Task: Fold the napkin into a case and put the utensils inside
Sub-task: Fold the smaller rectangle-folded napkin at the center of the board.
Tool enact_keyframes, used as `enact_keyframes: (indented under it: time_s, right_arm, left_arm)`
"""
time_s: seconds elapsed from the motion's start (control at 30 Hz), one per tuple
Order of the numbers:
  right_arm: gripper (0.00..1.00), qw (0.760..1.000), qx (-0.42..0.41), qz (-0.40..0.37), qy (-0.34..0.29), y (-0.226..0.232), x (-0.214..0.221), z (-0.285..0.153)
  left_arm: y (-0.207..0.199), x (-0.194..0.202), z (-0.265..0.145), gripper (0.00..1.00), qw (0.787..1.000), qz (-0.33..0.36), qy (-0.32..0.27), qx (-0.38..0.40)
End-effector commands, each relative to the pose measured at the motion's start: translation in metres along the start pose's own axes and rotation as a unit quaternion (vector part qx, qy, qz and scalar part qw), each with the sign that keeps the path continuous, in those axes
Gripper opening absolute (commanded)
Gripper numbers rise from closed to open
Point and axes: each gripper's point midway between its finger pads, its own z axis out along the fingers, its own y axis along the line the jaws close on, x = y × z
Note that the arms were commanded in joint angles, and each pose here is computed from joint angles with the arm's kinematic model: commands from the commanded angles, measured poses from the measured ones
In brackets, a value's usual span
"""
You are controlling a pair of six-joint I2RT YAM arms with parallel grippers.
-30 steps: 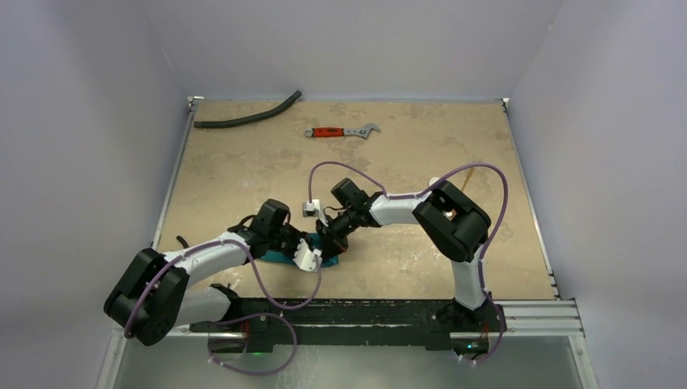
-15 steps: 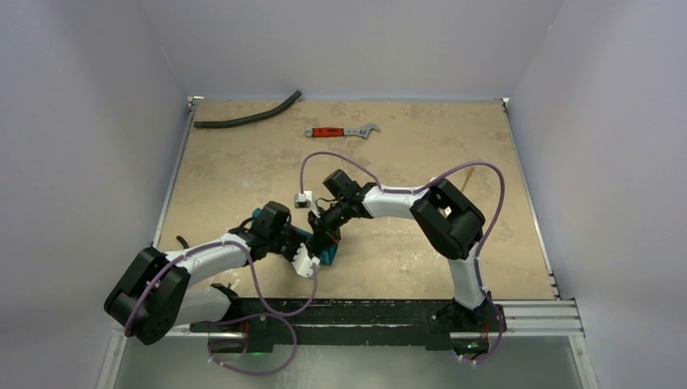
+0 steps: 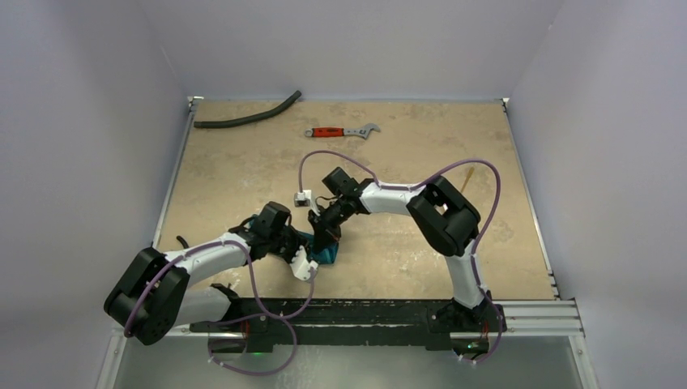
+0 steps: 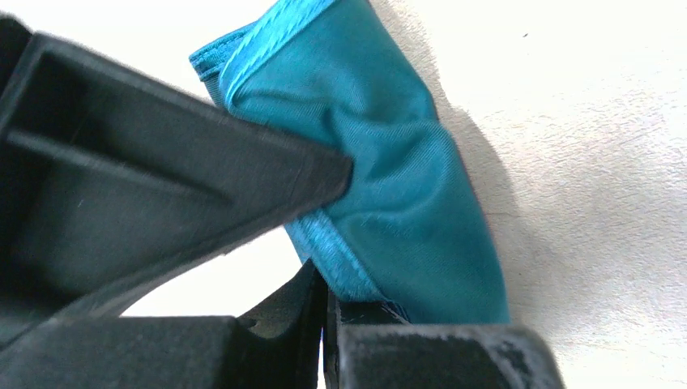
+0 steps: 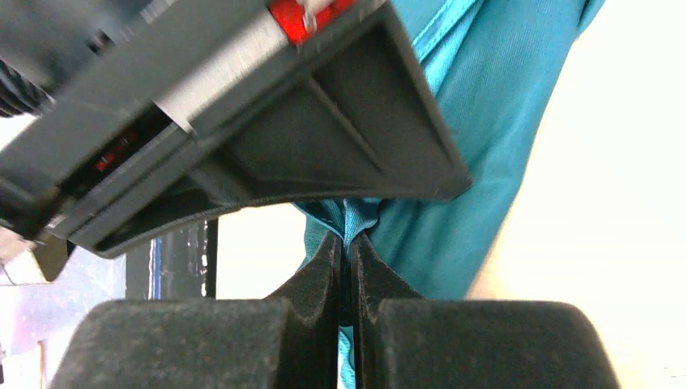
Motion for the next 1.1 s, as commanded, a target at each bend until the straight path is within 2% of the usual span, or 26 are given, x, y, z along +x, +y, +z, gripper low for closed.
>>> enact_keyframes:
  time_s: [0.0, 0.13, 0.4, 0.67, 0.73, 0.8, 0.9, 0.97, 1.07]
  right_arm:
    - [0.01, 0.999, 0.003, -0.041, -0.017, 0.001, -0.029, -0.008]
    - [0.01, 0.999, -0.002, -0.033, -0.026, 0.003, -0.025, -0.011]
    - [0.00, 0.999, 0.013, 0.032, -0.024, -0.015, 0.017, -0.013]
    - [0.00, 0.998, 0.009, 0.058, -0.031, -0.021, 0.029, -0.010]
    - [0.00, 0.998, 0.006, 0.064, -0.024, -0.025, 0.033, -0.006]
    - [0.00, 0.997, 0.002, 0.070, -0.021, -0.025, 0.038, -0.004]
    - [0.00, 0.997, 0.001, 0.075, -0.018, -0.026, 0.042, -0.003]
    - [0.00, 0.997, 0.001, 0.077, -0.017, -0.025, 0.043, -0.003]
    - [0.00, 0.997, 0.002, 0.079, -0.017, -0.025, 0.044, -0.003]
  left_arm:
    - [-0.029, -0.015, 0.001, 0.00, 0.998, -0.018, -0.035, 0.055]
    - [-0.031, -0.014, 0.000, 0.00, 0.997, -0.017, -0.031, 0.061]
    - [-0.027, -0.012, -0.002, 0.00, 0.998, -0.027, -0.025, 0.057]
    - [-0.018, -0.014, -0.003, 0.00, 0.998, -0.035, -0.029, 0.048]
    - [-0.001, -0.013, -0.005, 0.00, 0.998, -0.054, -0.025, 0.023]
    - [0.032, -0.008, -0.011, 0.00, 0.996, -0.084, -0.008, -0.032]
    - [0.084, 0.004, -0.030, 0.00, 0.980, -0.153, 0.023, -0.128]
    - [0.099, 0.003, -0.042, 0.00, 0.972, -0.190, 0.018, -0.139]
    - [0.085, -0.010, -0.051, 0.00, 0.971, -0.222, -0.011, -0.092]
